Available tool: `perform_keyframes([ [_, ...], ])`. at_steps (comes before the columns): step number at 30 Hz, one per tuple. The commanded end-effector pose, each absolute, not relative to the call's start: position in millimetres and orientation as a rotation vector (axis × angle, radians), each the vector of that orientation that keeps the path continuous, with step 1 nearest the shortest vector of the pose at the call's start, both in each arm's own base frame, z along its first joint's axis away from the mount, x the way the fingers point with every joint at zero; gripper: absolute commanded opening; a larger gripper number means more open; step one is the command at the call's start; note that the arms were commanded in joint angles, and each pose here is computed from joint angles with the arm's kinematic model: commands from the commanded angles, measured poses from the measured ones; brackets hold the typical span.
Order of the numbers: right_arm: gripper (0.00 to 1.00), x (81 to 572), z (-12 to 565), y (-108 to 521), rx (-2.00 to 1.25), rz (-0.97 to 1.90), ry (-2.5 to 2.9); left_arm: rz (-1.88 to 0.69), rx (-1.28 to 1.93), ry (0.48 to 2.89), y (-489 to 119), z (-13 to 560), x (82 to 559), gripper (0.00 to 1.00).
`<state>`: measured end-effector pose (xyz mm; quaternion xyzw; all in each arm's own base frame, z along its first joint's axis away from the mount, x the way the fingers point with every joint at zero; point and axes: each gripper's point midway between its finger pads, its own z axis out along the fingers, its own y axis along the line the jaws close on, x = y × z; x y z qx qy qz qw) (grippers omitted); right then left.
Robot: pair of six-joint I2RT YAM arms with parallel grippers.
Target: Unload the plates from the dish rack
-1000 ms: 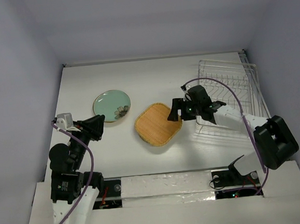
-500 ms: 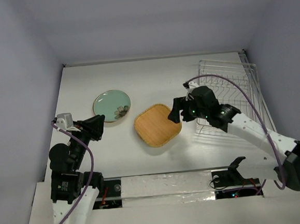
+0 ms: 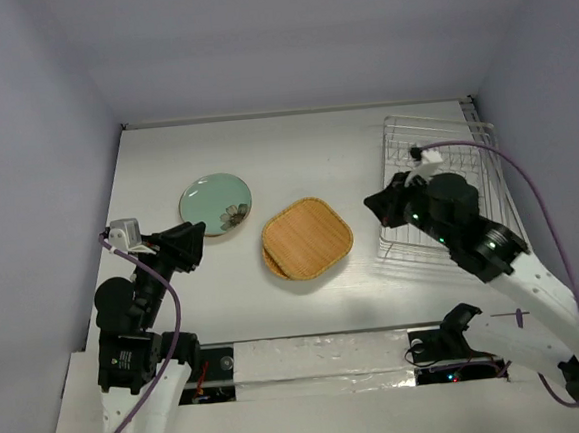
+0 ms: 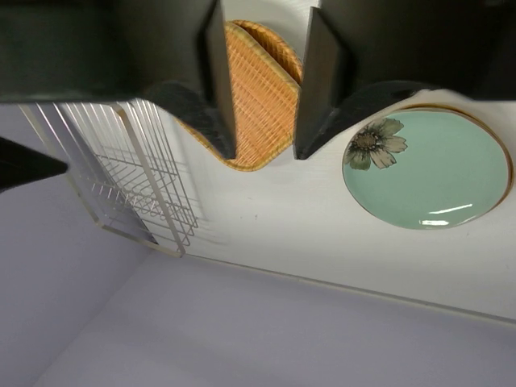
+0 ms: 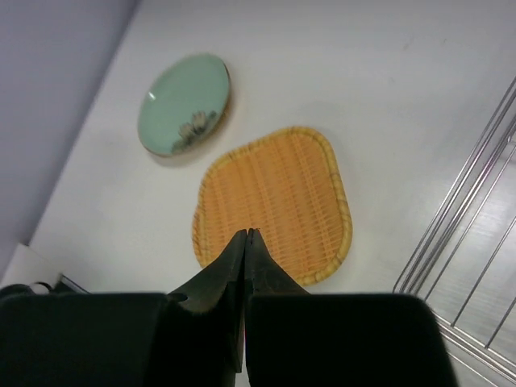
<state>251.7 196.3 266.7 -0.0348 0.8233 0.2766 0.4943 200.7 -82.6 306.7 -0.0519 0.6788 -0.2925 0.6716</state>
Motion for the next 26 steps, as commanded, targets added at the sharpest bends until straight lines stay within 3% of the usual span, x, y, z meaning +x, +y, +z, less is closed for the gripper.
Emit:
perform_keyframes([
  [1, 0.0, 235.2, 340.9, 172.7, -0.016, 0.75, 1.712, -0.67, -0.101, 1.483, -83.6, 319.9, 198.7, 0.37],
  [5, 0.01, 201.1, 397.7, 141.8, 0.018, 0.822, 1.464, -0.666, -0.091, 1.468, -83.0, 324.2, 194.7, 0.56],
  [7, 0.12, 179.4, 419.8, 119.8, 0.046, 0.839, 1.349, -0.658, -0.098, 1.463, -81.1, 325.8, 194.2, 0.62],
  [8, 0.3, 172.6, 427.0, 111.1, 0.063, 0.84, 1.309, -0.656, -0.097, 1.465, -81.0, 326.1, 194.0, 0.67],
  [10, 0.55, 162.5, 435.5, 93.2, 0.106, 0.826, 1.25, -0.651, -0.104, 1.473, -80.2, 324.5, 195.5, 0.71],
  [11, 0.75, 152.4, 439.9, 82.0, 0.124, 0.827, 1.213, -0.649, -0.102, 1.471, -80.1, 325.9, 195.5, 0.73],
  [13, 0.88, 147.8, 440.9, 69.3, 0.162, 0.806, 1.194, -0.643, -0.104, 1.475, -79.3, 327.2, 196.8, 0.77],
  [24, 0.88, 146.7, 416.5, 65.5, 0.166, 0.784, 1.219, -0.661, -0.076, 1.351, -77.8, 370.5, 177.7, 0.78],
  [26, 0.88, 148.2, 412.7, 69.2, 0.157, 0.791, 1.226, -0.664, -0.077, 1.352, -78.1, 368.1, 176.8, 0.82],
])
